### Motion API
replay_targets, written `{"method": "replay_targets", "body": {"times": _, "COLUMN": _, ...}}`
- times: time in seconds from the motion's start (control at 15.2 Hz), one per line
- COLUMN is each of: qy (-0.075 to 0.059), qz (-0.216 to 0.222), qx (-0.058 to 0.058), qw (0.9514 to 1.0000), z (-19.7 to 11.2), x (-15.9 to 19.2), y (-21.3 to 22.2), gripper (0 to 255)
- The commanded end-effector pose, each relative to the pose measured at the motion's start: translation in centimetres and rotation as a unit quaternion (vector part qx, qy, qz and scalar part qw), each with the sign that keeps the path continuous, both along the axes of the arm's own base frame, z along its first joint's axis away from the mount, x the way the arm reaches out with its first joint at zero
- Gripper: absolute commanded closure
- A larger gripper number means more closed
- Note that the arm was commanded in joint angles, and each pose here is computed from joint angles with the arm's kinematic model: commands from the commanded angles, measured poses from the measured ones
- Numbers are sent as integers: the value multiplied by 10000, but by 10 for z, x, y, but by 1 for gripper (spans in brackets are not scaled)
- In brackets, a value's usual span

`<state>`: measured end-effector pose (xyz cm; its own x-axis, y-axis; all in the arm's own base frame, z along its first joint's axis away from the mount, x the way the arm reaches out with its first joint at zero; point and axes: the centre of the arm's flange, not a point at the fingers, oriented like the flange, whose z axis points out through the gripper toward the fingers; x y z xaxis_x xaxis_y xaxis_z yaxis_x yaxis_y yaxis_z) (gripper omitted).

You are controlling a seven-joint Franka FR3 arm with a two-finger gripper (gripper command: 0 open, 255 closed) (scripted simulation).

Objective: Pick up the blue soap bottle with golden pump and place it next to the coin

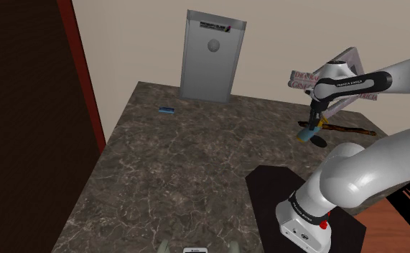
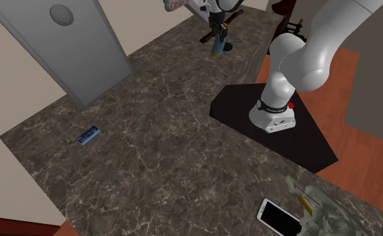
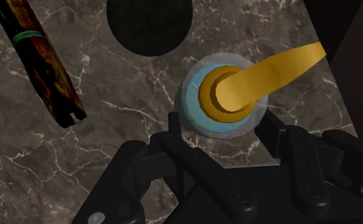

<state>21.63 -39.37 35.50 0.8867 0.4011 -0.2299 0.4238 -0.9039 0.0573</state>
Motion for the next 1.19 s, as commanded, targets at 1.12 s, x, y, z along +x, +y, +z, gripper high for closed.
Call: {"method": "replay_targets", "body": {"times": 1.12, "qy": -1, "qz": 0, "qx": -1, "qw": 10000, "z": 49, "x": 9, "y": 7, "gripper": 0}}
